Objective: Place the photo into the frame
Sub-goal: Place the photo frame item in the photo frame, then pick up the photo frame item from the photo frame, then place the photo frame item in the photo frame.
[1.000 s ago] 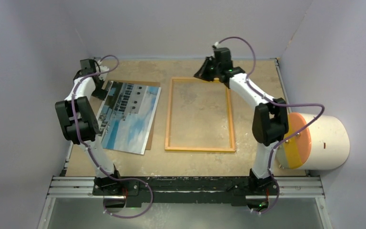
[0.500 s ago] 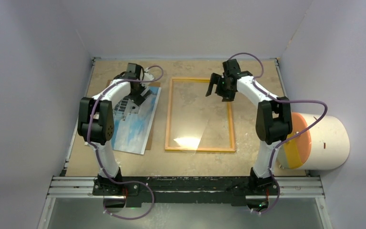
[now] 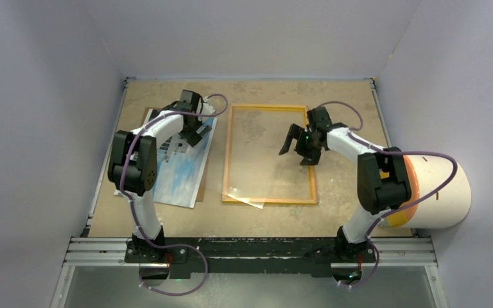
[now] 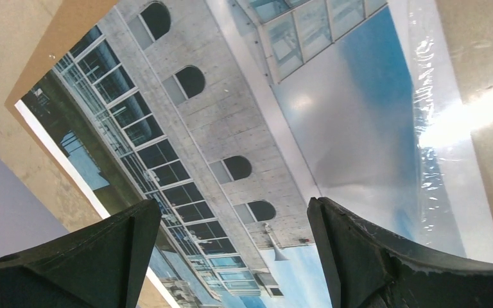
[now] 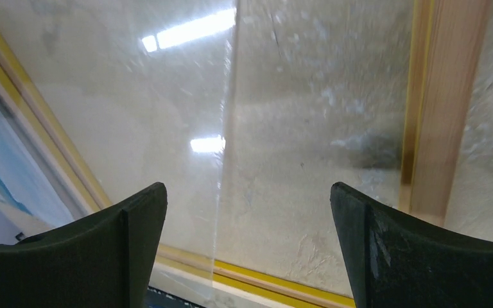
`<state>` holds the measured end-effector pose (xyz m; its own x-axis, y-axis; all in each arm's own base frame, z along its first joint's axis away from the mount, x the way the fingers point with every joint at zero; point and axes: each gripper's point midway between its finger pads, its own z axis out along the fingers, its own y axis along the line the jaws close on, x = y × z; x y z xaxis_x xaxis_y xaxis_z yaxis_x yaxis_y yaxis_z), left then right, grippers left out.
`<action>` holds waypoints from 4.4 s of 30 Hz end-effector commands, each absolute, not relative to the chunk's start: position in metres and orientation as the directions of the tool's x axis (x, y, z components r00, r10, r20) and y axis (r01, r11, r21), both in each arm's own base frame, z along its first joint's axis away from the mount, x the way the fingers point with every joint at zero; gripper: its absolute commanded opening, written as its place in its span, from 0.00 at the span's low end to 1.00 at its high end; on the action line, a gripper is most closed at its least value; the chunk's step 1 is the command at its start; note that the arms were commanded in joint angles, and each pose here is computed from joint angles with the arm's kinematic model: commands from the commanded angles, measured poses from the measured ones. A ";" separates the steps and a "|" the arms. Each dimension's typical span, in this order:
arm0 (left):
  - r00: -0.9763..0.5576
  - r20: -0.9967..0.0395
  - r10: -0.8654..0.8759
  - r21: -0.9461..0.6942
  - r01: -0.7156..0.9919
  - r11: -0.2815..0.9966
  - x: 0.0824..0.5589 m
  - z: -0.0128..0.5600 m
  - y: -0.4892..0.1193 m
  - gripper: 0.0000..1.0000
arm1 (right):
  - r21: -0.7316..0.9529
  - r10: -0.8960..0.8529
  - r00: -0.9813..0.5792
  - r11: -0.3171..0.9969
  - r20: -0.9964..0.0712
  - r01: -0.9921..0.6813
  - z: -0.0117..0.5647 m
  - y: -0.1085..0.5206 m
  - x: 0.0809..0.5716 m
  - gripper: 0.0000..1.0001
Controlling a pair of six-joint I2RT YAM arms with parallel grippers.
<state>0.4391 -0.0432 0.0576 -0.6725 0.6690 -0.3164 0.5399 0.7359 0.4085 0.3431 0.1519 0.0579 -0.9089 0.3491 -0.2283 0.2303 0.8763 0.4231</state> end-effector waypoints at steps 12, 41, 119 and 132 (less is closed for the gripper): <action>-0.665 -0.340 0.665 0.388 0.544 0.744 0.433 0.039 -0.066 0.92 | 0.702 0.456 -0.882 0.667 -0.117 0.251 0.043 0.212 0.313 0.91; -0.653 -0.306 0.693 0.360 0.595 0.719 0.423 0.019 -0.072 0.92 | 0.994 0.625 -0.776 0.106 -0.080 -0.017 0.130 0.262 0.317 0.72; -0.621 -0.399 0.674 0.260 0.628 0.733 0.446 0.054 -0.140 0.93 | 0.632 0.209 -0.868 0.761 -0.450 -0.144 0.151 0.164 0.371 0.00; -0.634 -0.398 0.663 0.230 0.631 0.741 0.446 0.046 -0.147 0.93 | 0.551 0.179 -0.899 0.831 -0.400 -0.080 0.138 0.144 0.363 0.00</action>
<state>0.4405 -0.1360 0.0385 -0.6326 0.6848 -0.3617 0.6376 0.7256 0.2587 0.3601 0.1565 0.1259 -0.9124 0.1921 -0.3615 -0.0711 0.7952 0.6021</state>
